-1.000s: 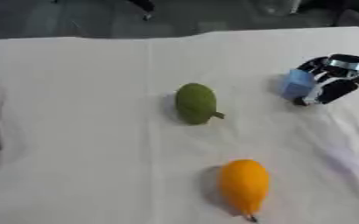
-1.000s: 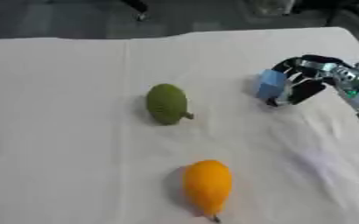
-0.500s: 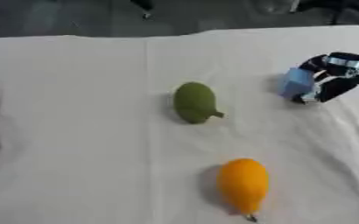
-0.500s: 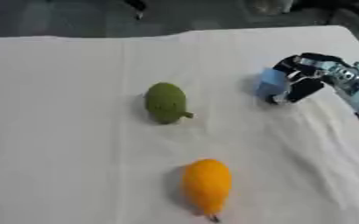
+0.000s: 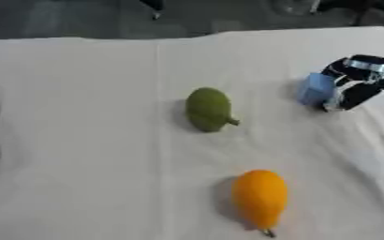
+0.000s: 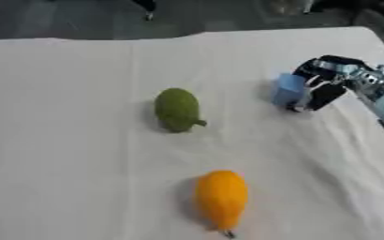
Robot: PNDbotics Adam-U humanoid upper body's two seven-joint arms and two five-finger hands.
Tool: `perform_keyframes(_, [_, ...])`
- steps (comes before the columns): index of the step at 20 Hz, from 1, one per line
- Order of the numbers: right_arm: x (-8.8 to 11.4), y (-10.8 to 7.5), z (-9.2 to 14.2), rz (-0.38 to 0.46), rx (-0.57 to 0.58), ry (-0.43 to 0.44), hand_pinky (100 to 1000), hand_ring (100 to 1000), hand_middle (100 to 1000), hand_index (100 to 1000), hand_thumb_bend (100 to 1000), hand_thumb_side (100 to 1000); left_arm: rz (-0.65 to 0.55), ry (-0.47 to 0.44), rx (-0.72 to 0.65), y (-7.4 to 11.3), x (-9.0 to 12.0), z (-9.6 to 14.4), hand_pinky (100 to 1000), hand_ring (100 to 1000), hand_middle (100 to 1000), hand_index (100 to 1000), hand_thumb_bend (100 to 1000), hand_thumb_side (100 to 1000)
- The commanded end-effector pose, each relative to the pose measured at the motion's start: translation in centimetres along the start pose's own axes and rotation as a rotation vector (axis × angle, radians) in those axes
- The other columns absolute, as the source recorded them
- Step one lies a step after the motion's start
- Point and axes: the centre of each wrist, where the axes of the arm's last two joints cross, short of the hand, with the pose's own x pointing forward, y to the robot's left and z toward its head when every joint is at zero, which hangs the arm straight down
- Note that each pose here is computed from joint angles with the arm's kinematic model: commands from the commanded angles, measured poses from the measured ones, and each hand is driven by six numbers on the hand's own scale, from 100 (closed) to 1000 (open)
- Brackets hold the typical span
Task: Pick up the objects with one hand, pass them to the other hand, and then place them into the box on the other side of the table.
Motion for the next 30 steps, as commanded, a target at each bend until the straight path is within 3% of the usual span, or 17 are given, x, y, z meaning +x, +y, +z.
perform_keyframes(1, [1.0,-1.7,0.5,0.027,-0.047,-0.016,848,817,597,632,387,100,-0.015,-0.027,0.010,0.6,0.7,-0.4,819,741,824,838,580,600])
perform_keyframes(8, [1.1,-1.6,0.5,-0.016,-0.096,-0.010,829,794,543,528,368,100,-0.016,-0.025,0.010,0.6,0.6,-0.3,820,740,824,838,580,600])
perform_keyframes(15, [1.9,-2.0,0.8,-0.043,-0.146,-0.034,811,770,501,498,356,100,-0.022,-0.024,0.010,0.7,0.6,-0.3,820,740,824,838,580,599])
perform_keyframes(24, [4.3,-1.9,1.2,-0.112,-0.169,-0.137,798,738,456,487,351,100,-0.042,-0.018,0.009,1.0,0.5,-0.1,818,741,825,838,585,594])
perform_keyframes(30, [6.6,-0.4,1.4,-0.204,-0.162,-0.232,743,701,448,493,349,100,-0.070,-0.042,-0.006,1.3,1.1,-0.7,817,744,826,839,589,586])
